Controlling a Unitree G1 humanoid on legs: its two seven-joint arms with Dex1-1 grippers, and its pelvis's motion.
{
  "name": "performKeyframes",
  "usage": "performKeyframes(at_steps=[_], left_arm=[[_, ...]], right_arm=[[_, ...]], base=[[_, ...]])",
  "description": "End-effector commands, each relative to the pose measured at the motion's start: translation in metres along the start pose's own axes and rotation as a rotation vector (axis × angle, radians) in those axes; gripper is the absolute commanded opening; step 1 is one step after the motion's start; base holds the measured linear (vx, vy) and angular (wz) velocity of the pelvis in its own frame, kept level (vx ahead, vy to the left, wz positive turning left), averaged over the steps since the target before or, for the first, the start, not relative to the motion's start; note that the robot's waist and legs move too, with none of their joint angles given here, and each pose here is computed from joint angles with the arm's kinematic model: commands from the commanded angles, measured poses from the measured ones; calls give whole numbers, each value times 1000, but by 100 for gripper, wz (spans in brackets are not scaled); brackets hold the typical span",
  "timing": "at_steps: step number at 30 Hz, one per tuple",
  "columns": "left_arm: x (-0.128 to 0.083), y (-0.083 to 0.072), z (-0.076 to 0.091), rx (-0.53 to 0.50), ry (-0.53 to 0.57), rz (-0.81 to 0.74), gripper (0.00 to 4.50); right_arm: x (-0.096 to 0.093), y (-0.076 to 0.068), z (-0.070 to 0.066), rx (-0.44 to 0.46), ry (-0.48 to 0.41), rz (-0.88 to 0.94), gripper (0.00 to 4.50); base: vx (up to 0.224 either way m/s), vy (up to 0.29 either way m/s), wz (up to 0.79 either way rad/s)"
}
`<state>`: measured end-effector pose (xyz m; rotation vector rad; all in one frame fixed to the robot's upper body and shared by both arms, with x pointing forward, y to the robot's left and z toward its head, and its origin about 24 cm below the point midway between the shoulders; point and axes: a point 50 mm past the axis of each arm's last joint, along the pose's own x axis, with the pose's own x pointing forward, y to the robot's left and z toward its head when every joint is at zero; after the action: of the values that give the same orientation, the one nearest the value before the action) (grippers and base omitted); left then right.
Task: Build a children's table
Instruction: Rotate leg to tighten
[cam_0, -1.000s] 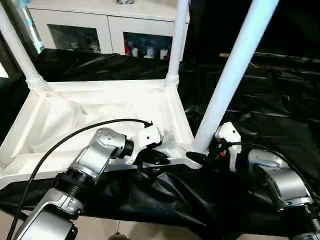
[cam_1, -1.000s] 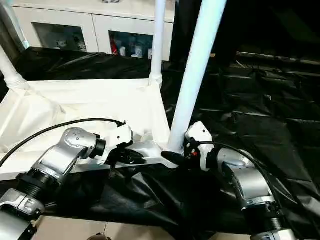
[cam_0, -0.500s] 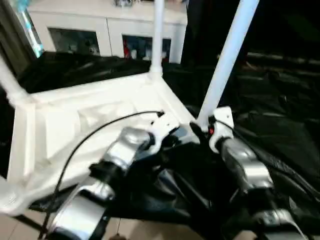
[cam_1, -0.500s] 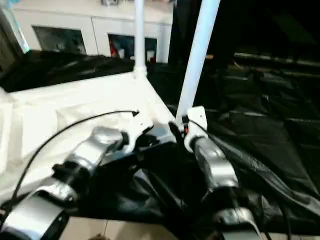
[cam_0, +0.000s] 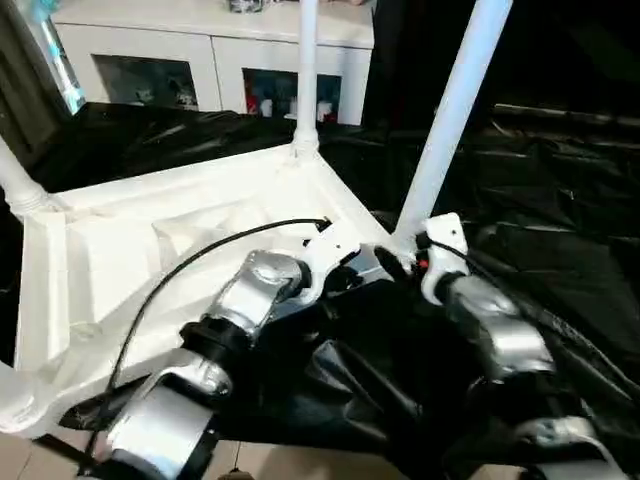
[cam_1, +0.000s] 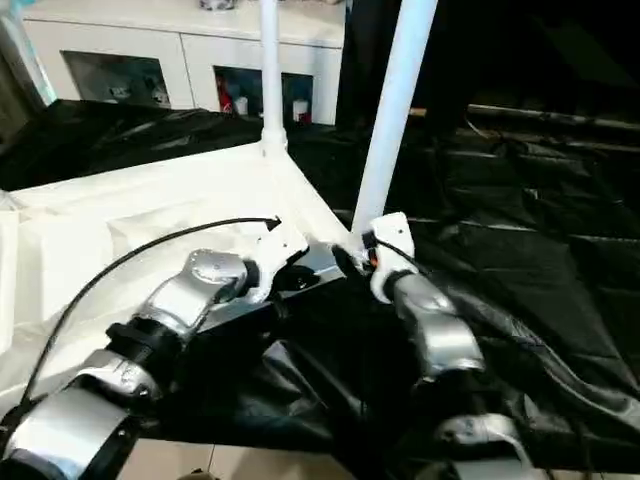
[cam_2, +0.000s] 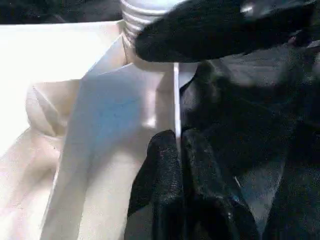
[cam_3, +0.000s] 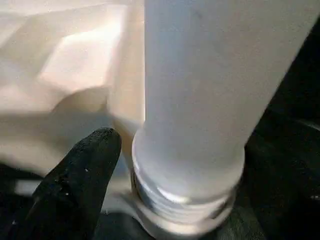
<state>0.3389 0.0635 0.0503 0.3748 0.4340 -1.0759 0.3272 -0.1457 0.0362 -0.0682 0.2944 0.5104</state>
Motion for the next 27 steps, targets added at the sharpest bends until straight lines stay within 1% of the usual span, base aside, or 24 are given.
performKeyframes(at_steps=[1, 4, 7, 11, 19, 20, 22, 24, 26, 27], left_arm=[[-2, -11, 4, 29, -92, -115, 0], [-7, -12, 1, 36, -102, -154, 0], [-19, -17, -5, 48, -106, -251, 0], [-29, -19, -9, 60, -114, -315, 0], [-39, -20, -15, 60, -105, -349, 0], [-39, -20, -15, 59, -104, -349, 0], [-39, -20, -16, 58, -104, -348, 0], [-40, -20, -15, 56, -104, -346, 0], [-40, -20, -15, 55, -105, -344, 0], [-39, -20, -15, 55, -105, -342, 0]], right_arm=[[-4, 8, -4, 1, 14, 126, 386], [-9, 3, -2, -3, 6, 152, 386], [-23, -3, -1, -65, 26, 266, 386], [-34, -2, -1, -111, 49, 376, 386], [-41, 1, -1, -141, 63, 472, 386], [-41, 1, -1, -140, 65, 477, 372], [-41, 2, -2, -134, 62, 482, 372], [-41, 3, -2, -127, 60, 488, 344], [-40, 5, -2, -118, 57, 488, 337], [-40, 5, -3, -115, 54, 485, 324]], base=[[0, 0, 0], [0, 0, 0], [0, 0, 0], [0, 0, 0], [0, 0, 0], [0, 0, 0], [0, 0, 0], [0, 0, 0], [0, 0, 0], [0, 0, 0]])
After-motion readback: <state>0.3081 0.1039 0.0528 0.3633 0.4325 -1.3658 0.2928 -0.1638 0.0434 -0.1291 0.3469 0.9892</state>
